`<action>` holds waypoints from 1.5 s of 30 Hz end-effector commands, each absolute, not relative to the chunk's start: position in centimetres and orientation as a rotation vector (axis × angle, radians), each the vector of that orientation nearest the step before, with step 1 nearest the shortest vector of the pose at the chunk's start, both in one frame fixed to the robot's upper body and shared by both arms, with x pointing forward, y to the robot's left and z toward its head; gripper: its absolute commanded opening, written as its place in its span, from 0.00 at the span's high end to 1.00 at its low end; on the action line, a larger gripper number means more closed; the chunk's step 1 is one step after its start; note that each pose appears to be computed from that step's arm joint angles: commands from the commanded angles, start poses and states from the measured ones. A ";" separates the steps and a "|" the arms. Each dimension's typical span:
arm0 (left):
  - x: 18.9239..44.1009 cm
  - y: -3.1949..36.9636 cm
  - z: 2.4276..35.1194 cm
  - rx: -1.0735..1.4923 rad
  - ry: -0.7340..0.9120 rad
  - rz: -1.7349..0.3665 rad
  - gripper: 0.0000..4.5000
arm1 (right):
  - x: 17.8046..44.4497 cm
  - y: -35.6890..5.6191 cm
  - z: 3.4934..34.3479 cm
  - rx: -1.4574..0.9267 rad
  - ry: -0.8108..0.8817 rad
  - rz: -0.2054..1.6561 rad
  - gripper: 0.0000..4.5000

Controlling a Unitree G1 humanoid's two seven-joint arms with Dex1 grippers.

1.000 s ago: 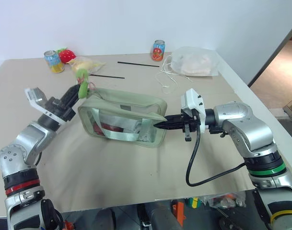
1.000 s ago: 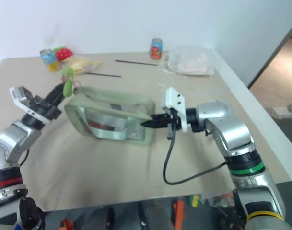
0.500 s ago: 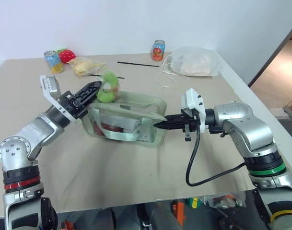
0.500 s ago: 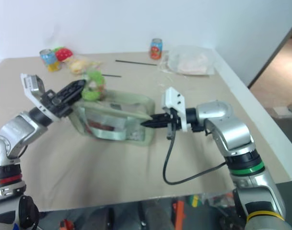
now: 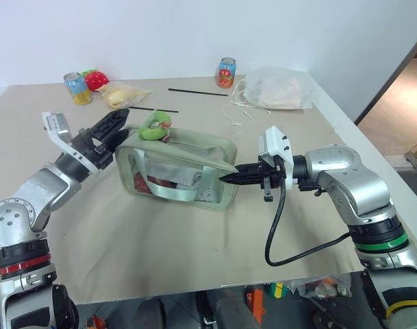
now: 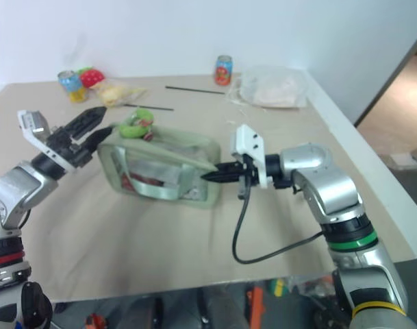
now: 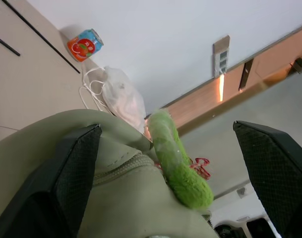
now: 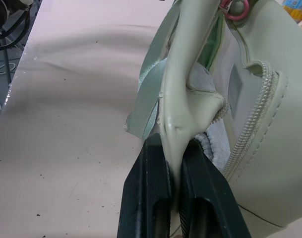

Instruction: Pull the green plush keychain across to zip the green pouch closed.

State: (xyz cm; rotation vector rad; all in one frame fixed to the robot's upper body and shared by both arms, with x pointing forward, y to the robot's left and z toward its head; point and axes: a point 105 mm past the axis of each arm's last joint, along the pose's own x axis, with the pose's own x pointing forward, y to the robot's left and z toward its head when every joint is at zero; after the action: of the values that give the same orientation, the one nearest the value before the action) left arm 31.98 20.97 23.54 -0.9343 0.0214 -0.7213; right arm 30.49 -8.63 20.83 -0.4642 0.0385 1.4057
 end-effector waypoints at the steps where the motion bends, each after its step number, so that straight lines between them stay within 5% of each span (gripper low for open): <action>1: 29.7 22.5 23.7 -0.772 0.018 -0.760 0.01 | 30.3 -8.8 22.1 -0.492 -0.009 1.400 1.00; 8: 28.2 24.3 21.0 -0.561 0.142 -0.763 0.01 | 30.1 -8.9 22.1 -0.489 -0.005 1.403 1.00; 23: 29.6 22.8 20.3 -0.318 0.091 -0.840 0.01 | 30.0 -9.2 22.3 -0.488 -0.001 1.399 1.00; 35: 28.7 21.3 20.7 -0.330 0.042 -0.929 0.96 | 30.0 -9.2 22.2 -0.487 0.003 1.394 1.00; 45: 27.6 19.7 17.7 -0.295 0.130 -0.902 0.99 | 30.1 -10.2 22.4 -0.471 0.016 1.392 1.00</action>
State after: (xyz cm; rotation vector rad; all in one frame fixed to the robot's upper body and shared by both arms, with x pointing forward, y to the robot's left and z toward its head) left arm 28.07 21.11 18.45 -0.3431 0.0900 -0.8759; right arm 30.41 -9.78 20.97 -0.4635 0.0689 1.3941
